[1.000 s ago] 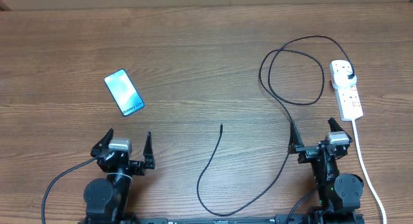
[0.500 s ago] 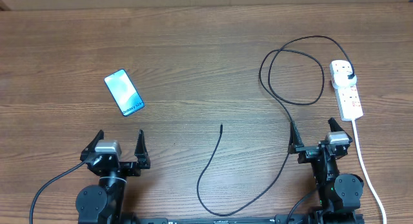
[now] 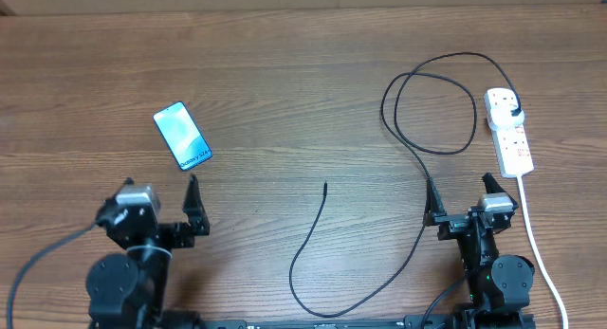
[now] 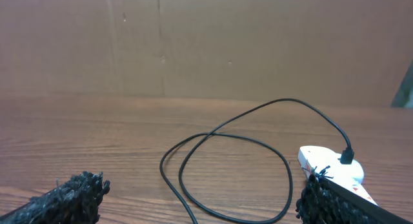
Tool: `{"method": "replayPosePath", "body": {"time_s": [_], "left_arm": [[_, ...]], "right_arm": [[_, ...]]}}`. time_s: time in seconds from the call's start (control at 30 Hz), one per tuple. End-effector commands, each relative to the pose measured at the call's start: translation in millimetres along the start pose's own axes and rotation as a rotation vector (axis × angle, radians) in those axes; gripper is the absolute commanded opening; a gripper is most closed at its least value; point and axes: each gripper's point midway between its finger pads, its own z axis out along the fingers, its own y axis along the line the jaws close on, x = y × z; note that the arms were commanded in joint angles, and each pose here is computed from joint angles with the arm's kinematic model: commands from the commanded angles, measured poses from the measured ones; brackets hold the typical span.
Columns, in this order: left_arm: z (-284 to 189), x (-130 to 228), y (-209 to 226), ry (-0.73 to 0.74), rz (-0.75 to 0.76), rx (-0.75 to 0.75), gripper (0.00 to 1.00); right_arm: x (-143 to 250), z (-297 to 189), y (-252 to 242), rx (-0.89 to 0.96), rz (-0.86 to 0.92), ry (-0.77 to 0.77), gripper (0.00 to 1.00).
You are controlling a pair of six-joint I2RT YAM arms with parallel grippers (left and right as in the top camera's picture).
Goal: Plug charger to phone and switch on socket
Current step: 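Move the left gripper forward over the Galaxy phone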
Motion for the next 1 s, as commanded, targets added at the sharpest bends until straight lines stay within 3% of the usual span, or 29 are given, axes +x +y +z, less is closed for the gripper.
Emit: {"method": "replayPosePath", "body": {"time_s": [0.0, 0.5, 0.97], "left_arm": [[1, -27, 0, 0.007, -0.016, -0.014, 1.00], [27, -64, -5, 0.231, -0.068, -0.051, 0.99], [65, -51, -6, 0.566, -0.100, -0.104, 1.00]], "right_arm": [[2, 0, -1, 0.008, -0.005, -0.005, 1.00], [2, 0, -1, 0.008, -0.005, -0.005, 1.00], [2, 0, -1, 0.008, -0.005, -0.005, 1.00]]}}
